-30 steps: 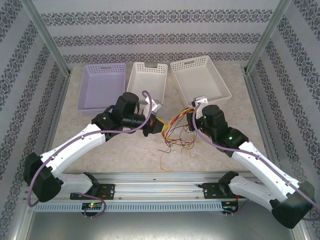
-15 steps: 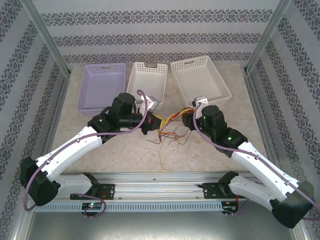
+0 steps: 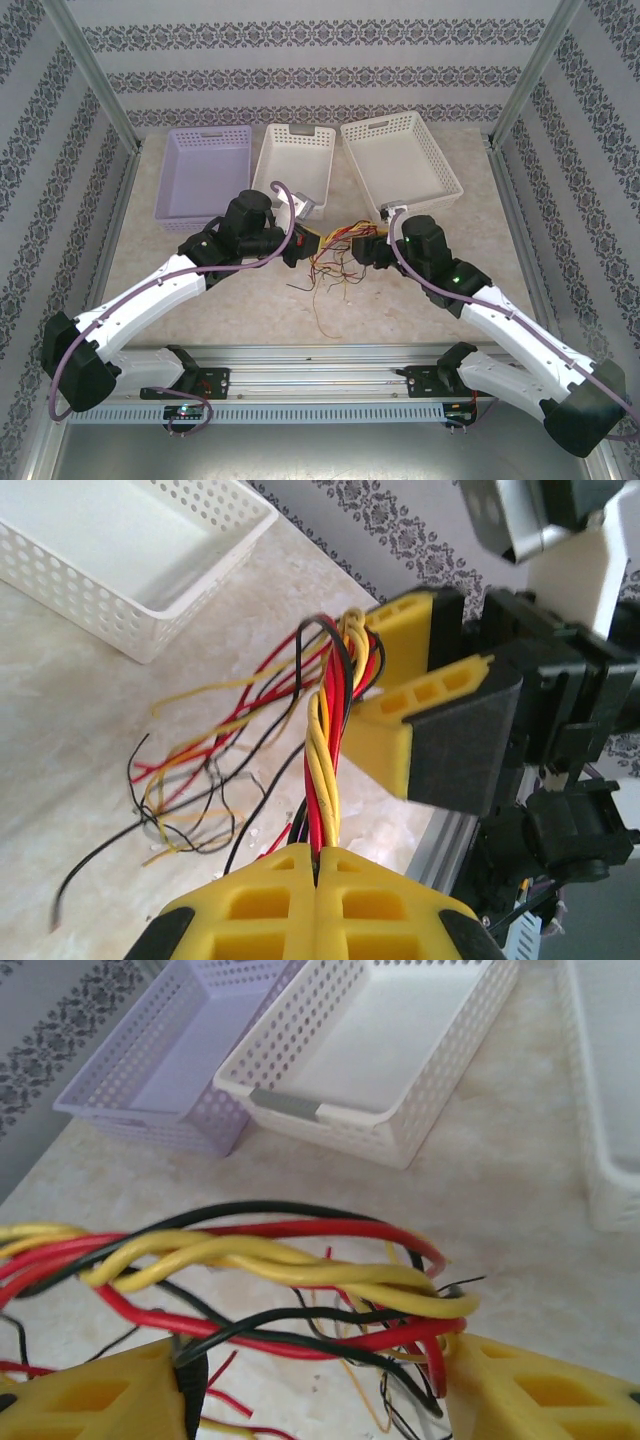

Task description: Untangle the cables

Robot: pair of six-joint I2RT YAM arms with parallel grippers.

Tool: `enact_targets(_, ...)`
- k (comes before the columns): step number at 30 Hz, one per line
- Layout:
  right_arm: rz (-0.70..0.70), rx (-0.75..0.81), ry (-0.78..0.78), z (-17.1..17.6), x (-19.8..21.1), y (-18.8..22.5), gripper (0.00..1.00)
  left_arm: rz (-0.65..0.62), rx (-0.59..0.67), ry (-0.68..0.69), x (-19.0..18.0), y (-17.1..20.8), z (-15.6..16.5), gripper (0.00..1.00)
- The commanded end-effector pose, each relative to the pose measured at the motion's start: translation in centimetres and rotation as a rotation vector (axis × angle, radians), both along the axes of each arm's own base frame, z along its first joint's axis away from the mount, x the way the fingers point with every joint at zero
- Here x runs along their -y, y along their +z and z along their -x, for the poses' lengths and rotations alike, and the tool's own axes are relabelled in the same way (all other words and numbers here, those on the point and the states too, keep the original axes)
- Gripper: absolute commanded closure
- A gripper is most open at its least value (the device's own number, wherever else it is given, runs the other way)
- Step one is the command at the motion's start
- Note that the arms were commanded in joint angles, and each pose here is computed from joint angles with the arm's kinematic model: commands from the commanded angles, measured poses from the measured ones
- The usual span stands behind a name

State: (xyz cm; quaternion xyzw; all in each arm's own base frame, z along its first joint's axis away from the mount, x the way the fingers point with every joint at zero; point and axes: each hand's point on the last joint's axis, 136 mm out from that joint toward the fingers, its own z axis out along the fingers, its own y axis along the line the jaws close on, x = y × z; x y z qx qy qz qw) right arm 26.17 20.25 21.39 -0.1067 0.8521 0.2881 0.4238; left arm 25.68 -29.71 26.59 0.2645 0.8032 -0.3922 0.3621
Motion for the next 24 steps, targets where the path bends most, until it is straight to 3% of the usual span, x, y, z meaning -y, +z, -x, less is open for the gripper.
enact_targets(1, -0.212, -0.023, 0.114, 1.7, -2.7, 1.8, 0.38, 0.056, 0.050, 0.028, 0.2, 1.7, -0.7, 1.00)
enact_targets(5, -0.338, 0.009, 0.168, 2.3, -4.0, 2.9, 0.41, 0.061, 0.047, 0.037, 0.2, 1.7, -0.8, 1.00)
enact_targets(11, -0.358, 0.070, 0.196, 2.7, -4.8, 3.7, 0.43, 0.068, 0.044, 0.045, 0.1, 1.7, -0.9, 1.00)
enact_targets(17, -0.224, 0.139, -0.093, 0.8, 0.8, 3.7, 0.38, 0.062, 0.054, 0.083, -0.5, 1.8, -1.4, 1.00)
enact_targets(24, -0.102, 0.076, -0.254, 0.5, 5.4, 2.8, 0.27, 0.054, 0.063, 0.140, -1.4, 1.9, -2.2, 1.00)
